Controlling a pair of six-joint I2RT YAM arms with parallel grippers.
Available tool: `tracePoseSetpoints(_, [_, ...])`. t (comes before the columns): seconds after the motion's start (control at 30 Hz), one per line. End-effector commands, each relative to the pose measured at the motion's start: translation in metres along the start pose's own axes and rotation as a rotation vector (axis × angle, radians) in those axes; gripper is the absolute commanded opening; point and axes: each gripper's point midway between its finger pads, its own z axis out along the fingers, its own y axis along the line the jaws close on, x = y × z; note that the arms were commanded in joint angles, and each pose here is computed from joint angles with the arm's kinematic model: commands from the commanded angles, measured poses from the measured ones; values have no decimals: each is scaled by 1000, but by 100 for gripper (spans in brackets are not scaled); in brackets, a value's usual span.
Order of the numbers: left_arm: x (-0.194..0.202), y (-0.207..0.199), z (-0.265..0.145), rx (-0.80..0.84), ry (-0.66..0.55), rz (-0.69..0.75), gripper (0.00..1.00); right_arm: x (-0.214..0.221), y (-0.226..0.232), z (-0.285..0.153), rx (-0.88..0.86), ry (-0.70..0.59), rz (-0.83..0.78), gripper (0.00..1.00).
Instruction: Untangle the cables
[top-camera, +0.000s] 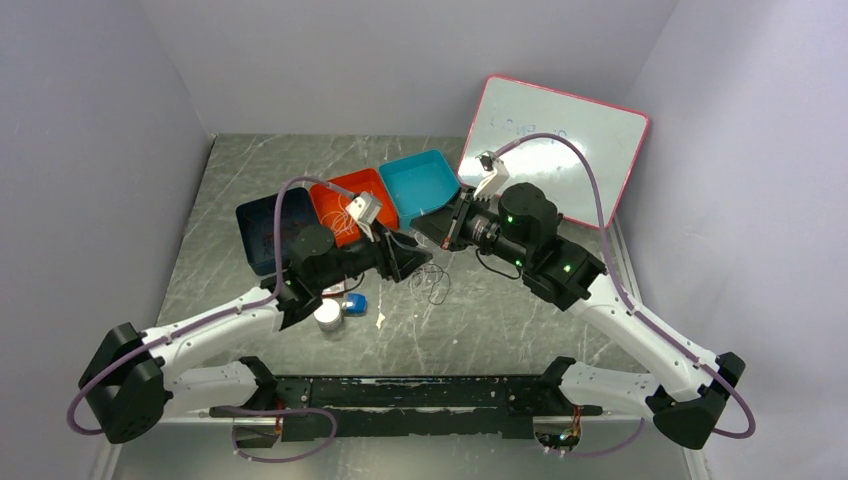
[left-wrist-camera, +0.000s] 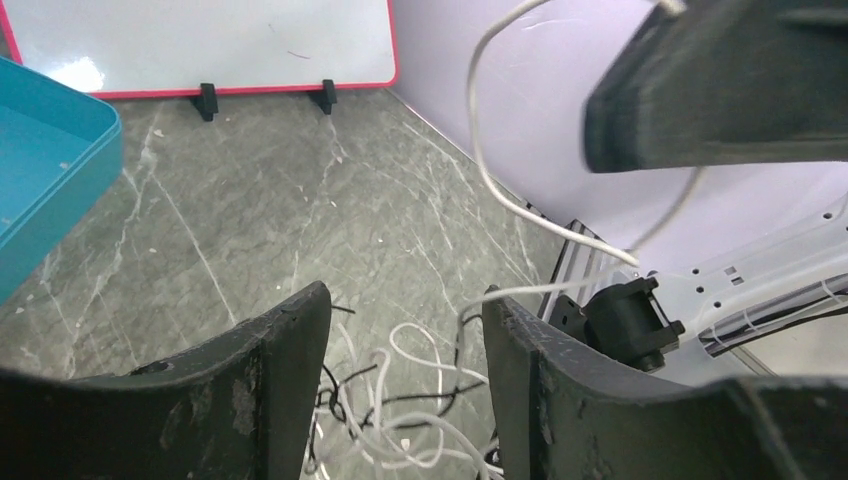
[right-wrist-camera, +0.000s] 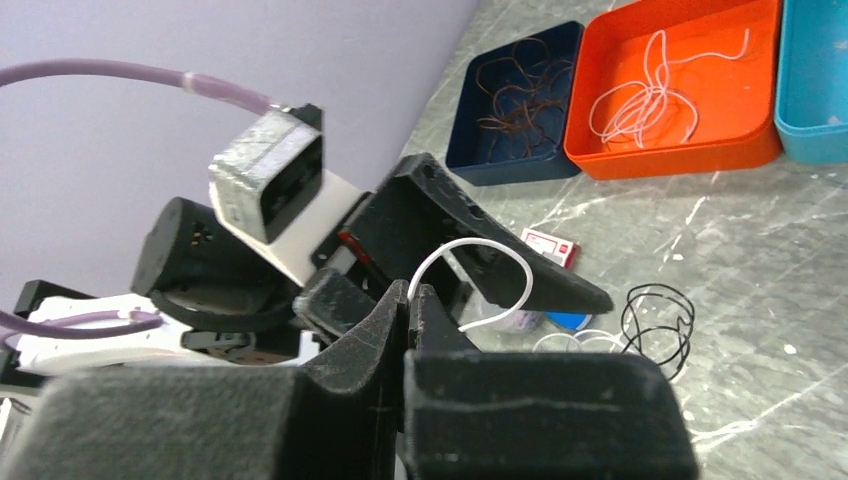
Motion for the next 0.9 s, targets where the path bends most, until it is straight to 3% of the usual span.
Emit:
tracePoseSetpoints(0.0, [-20,-9,12,34,-79,18,60,-4,16,-1,-72,-17,27,0])
tracePoseSetpoints(0.2, [10,-1,21,33,-21,-30,47,-13,21,-8,-74,-48,18,0])
tracePoseSetpoints(0.47, [78,4,21,3,113,-82,33,-37,34,-20,-100,-129,4,0])
tracePoseSetpoints(0.87, [154,18,2,-62,228,-165,28,-86,71,-44,-163,-261,-64,0])
